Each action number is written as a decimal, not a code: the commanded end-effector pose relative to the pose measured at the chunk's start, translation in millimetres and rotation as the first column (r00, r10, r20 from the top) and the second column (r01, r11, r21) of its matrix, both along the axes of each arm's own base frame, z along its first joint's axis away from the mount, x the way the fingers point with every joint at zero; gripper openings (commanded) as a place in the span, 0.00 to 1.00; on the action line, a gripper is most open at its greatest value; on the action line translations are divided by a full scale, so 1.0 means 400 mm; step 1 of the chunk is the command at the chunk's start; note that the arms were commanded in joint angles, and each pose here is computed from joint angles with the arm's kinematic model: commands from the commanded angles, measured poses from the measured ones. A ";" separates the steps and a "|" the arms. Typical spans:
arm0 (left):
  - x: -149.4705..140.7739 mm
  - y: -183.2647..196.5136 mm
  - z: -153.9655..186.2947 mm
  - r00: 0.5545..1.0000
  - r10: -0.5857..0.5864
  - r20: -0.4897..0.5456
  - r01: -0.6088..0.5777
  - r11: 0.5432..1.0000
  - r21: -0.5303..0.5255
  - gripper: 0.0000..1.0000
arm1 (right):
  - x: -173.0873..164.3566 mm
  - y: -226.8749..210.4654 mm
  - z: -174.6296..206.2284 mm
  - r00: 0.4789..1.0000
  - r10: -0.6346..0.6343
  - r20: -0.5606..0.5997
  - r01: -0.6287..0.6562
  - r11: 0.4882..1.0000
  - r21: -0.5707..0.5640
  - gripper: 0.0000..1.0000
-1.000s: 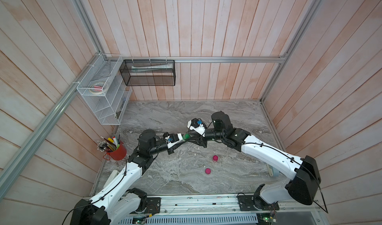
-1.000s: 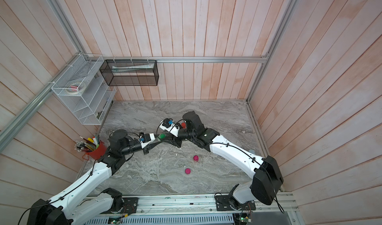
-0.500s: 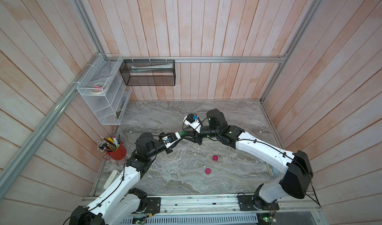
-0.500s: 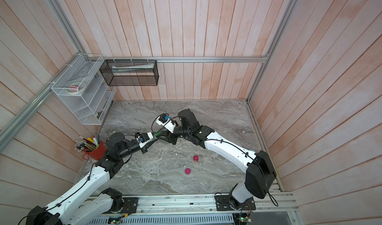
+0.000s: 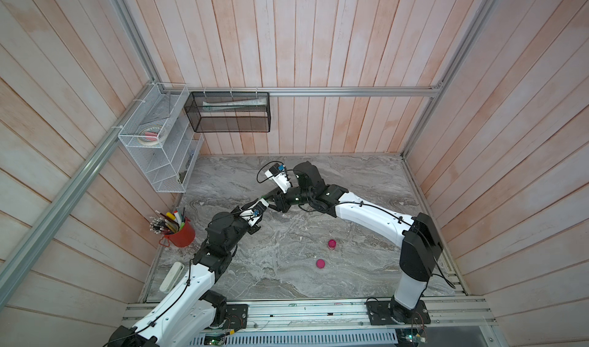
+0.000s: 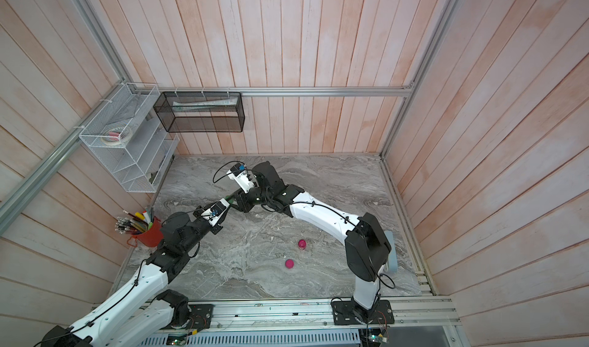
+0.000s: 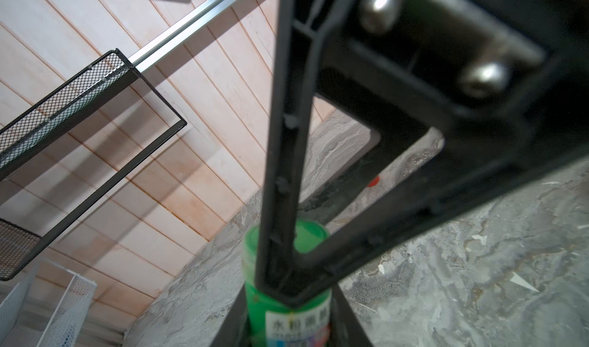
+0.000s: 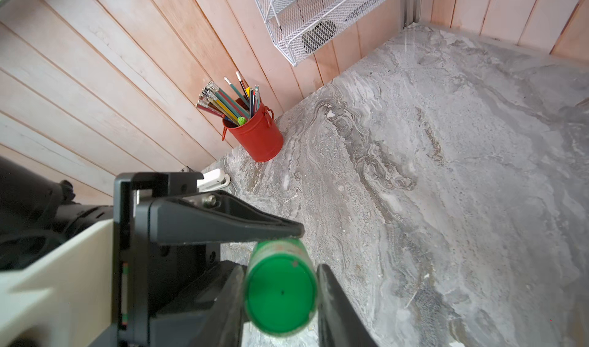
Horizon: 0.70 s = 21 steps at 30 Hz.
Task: Close the paint jar lid
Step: Screw the lid onto the paint jar.
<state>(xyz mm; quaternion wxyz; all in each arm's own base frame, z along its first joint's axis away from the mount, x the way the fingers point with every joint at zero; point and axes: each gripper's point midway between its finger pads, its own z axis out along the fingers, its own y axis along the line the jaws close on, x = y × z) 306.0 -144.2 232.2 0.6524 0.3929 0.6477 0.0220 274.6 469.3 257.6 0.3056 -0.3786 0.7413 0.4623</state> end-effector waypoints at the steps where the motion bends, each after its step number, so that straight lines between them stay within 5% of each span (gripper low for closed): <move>1: -0.021 -0.035 0.184 0.966 -0.057 0.252 0.079 0.994 -0.077 0.29 | -0.123 0.051 -0.075 0.977 0.083 -0.195 -0.093 0.995 -0.044 0.28; 12: 0.000 -0.044 0.148 0.981 -0.062 0.186 0.076 0.995 -0.069 0.29 | -0.109 -0.018 -0.053 0.998 0.006 -0.066 -0.010 0.998 -0.067 0.58; 21: -0.012 -0.108 0.093 0.973 -0.215 0.084 0.221 0.973 -0.066 0.29 | -0.083 -0.228 0.014 0.990 -0.123 0.067 0.121 0.992 0.031 0.60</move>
